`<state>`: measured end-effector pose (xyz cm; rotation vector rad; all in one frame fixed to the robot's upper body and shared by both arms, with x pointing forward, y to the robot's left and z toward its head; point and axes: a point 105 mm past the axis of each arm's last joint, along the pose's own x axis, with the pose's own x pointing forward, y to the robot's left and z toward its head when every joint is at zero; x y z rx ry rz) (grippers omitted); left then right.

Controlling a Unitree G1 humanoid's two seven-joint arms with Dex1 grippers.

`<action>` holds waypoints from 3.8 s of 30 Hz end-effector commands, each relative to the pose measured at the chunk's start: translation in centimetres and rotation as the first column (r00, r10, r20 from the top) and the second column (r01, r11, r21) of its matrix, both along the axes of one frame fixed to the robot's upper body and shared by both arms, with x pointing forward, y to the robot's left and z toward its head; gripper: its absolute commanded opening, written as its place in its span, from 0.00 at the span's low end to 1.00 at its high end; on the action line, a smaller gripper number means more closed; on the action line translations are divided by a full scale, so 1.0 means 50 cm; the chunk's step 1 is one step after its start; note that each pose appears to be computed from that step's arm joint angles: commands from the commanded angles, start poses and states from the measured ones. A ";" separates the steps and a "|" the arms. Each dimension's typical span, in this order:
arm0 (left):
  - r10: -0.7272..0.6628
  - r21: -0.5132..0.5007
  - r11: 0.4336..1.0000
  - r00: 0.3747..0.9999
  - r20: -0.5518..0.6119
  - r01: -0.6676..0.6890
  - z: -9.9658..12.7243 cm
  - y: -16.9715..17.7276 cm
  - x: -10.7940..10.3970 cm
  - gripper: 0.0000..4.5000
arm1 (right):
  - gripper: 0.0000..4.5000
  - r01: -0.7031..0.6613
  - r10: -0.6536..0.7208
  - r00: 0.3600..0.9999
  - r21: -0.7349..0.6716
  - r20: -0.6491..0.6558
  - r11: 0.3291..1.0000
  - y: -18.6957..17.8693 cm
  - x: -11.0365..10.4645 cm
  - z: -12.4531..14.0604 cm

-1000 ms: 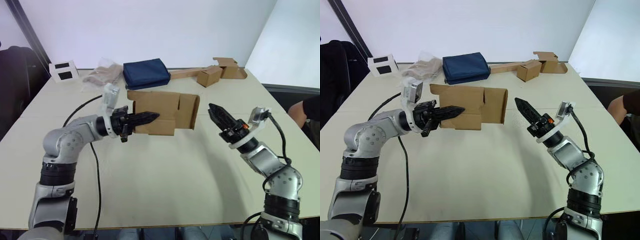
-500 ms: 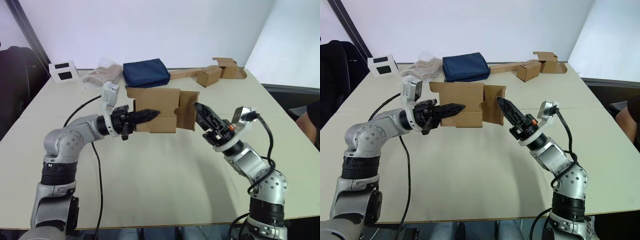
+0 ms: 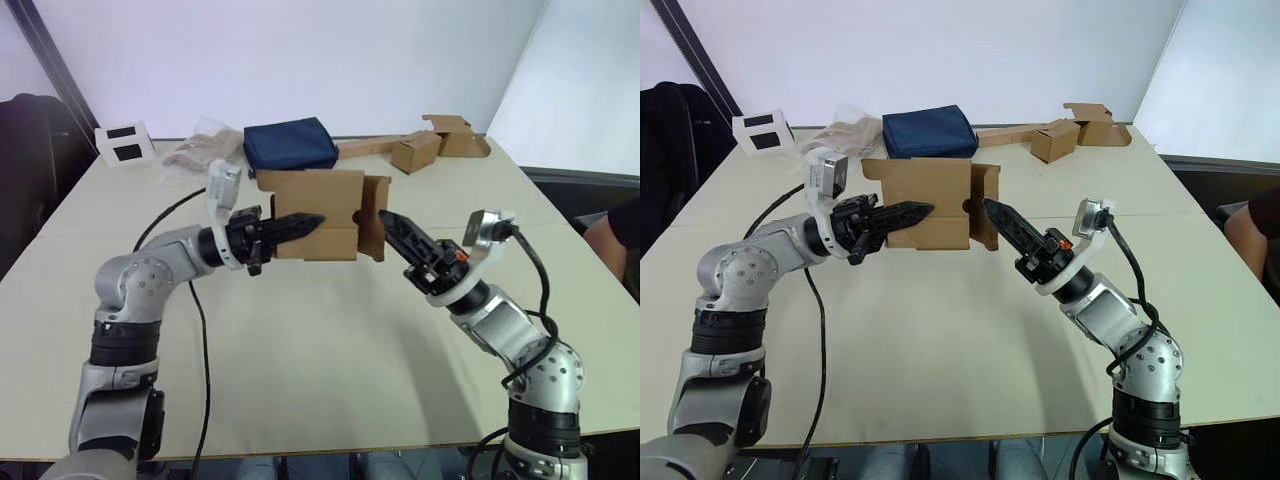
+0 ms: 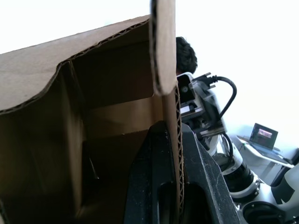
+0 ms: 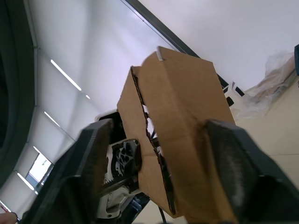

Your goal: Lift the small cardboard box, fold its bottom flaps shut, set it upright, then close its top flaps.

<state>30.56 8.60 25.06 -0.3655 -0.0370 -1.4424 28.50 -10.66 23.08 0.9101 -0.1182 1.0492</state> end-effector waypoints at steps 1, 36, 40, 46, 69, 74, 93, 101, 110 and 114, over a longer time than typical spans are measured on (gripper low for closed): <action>-0.016 -0.006 1.000 0.999 0.045 0.017 0.018 -0.005 -0.006 0.00 | 0.36 0.004 -0.003 0.999 -0.020 0.040 1.000 0.003 -0.007 0.010; -0.016 0.005 1.000 0.999 0.032 0.016 0.007 -0.009 -0.013 0.00 | 0.05 0.094 -0.077 0.990 -0.143 0.115 0.985 0.021 0.001 0.018; -0.014 0.009 1.000 0.999 0.032 0.013 0.004 -0.009 -0.013 0.00 | 0.05 0.082 -0.064 0.990 -0.151 0.122 0.985 0.030 -0.005 0.019; -0.027 -0.004 1.000 0.999 0.029 0.027 0.008 -0.012 -0.019 0.00 | 0.05 0.115 -0.092 0.987 -0.176 0.135 0.978 0.039 0.002 0.016; -0.043 -0.014 0.999 0.999 0.016 0.043 0.011 -0.008 -0.027 0.00 | 0.05 0.183 -0.138 0.968 -0.216 0.209 0.959 0.047 0.011 0.041; -0.029 -0.004 1.000 0.999 0.015 0.029 0.006 -0.007 -0.021 0.00 | 0.05 0.150 -0.090 0.966 -0.243 0.241 0.958 0.061 -0.007 0.050; 0.044 -0.026 0.999 0.999 0.031 -0.043 0.019 0.005 0.009 0.00 | 0.05 0.026 0.070 0.966 -0.359 0.250 0.933 0.089 -0.053 0.030; 0.022 -0.027 0.999 0.999 0.027 -0.022 0.015 -0.003 0.000 0.00 | 0.05 0.010 0.103 0.959 -0.393 0.266 0.920 0.112 -0.052 0.025; 0.016 -0.025 1.000 1.000 0.024 -0.016 0.021 -0.003 -0.008 0.00 | 0.05 0.138 -0.057 0.966 -0.318 0.251 0.938 0.020 -0.011 0.041; 0.014 -0.025 1.000 1.000 0.020 -0.014 0.024 -0.005 -0.011 0.00 | 0.05 0.166 -0.102 0.965 -0.262 0.242 0.951 -0.005 -0.004 0.055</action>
